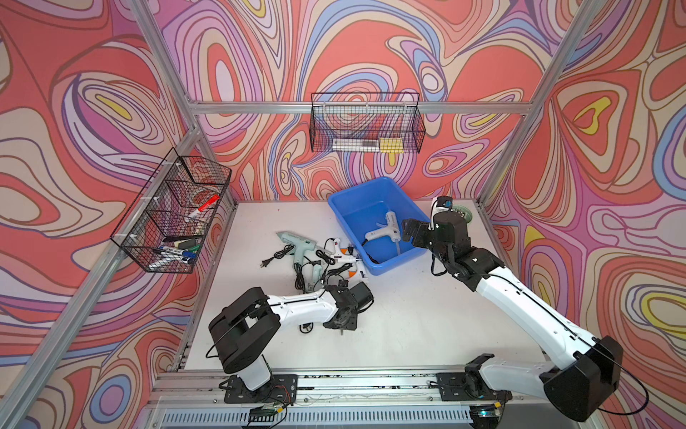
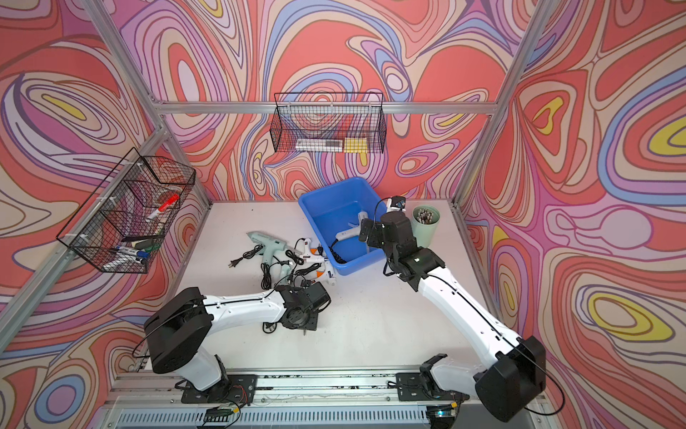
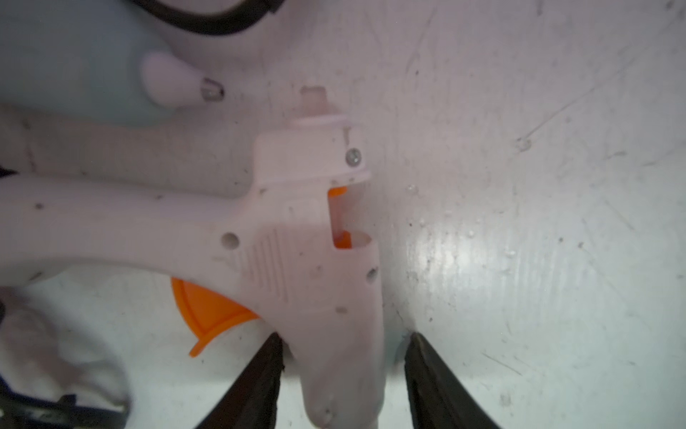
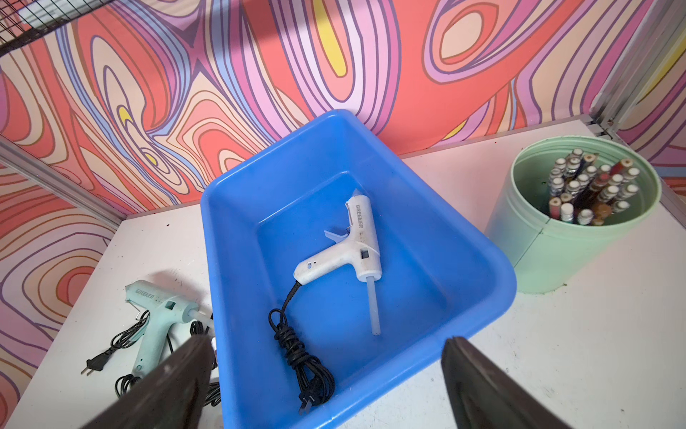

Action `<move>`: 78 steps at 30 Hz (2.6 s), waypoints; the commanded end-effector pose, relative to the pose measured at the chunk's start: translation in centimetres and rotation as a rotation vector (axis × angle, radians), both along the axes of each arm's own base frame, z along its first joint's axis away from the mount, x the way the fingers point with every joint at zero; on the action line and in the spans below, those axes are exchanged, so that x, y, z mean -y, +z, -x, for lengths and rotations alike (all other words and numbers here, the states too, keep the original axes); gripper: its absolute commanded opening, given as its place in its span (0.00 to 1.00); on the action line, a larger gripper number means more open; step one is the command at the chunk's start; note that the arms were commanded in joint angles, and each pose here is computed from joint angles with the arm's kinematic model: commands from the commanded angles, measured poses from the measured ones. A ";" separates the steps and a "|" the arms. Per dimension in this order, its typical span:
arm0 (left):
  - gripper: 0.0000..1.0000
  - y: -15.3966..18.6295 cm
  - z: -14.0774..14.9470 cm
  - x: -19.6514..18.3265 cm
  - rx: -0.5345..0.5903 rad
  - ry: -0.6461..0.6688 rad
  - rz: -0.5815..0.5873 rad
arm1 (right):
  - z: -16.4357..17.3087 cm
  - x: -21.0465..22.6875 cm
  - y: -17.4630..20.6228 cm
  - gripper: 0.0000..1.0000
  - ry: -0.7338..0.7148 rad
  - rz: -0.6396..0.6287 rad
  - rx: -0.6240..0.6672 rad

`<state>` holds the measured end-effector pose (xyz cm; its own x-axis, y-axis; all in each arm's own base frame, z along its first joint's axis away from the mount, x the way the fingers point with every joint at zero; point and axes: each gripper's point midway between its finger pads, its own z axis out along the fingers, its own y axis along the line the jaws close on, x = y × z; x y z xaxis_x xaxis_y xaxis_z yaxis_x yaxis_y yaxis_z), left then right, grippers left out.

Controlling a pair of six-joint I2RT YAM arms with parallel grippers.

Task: Put the hot melt glue gun into the storage box
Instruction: Pick up the hot melt adhesive gun from the center of the board.

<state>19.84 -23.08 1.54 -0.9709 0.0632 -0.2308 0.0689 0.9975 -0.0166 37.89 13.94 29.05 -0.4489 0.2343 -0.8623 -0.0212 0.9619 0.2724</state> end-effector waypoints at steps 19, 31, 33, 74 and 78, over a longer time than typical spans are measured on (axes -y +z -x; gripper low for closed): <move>0.00 7.3 -1.4 -2.0 0.218 -0.080 0.018 | -0.1 -2.7 -1.7 0.98 0.111 -0.034 -0.083; 0.00 15.6 -3.9 2.7 0.545 -0.383 0.233 | 1.3 -8.7 -3.0 0.91 0.369 -0.266 -0.199; 0.00 16.5 -4.1 3.7 0.576 -0.428 0.257 | 1.7 -10.0 -3.2 0.88 0.424 -0.328 -0.222; 0.00 23.7 -9.5 6.1 0.818 -0.401 0.355 | 4.8 -17.8 -4.4 0.07 0.688 -0.569 -0.323; 0.37 24.3 -9.5 5.6 0.837 -0.385 0.361 | 4.4 -17.7 -3.5 0.00 0.683 -0.558 -0.301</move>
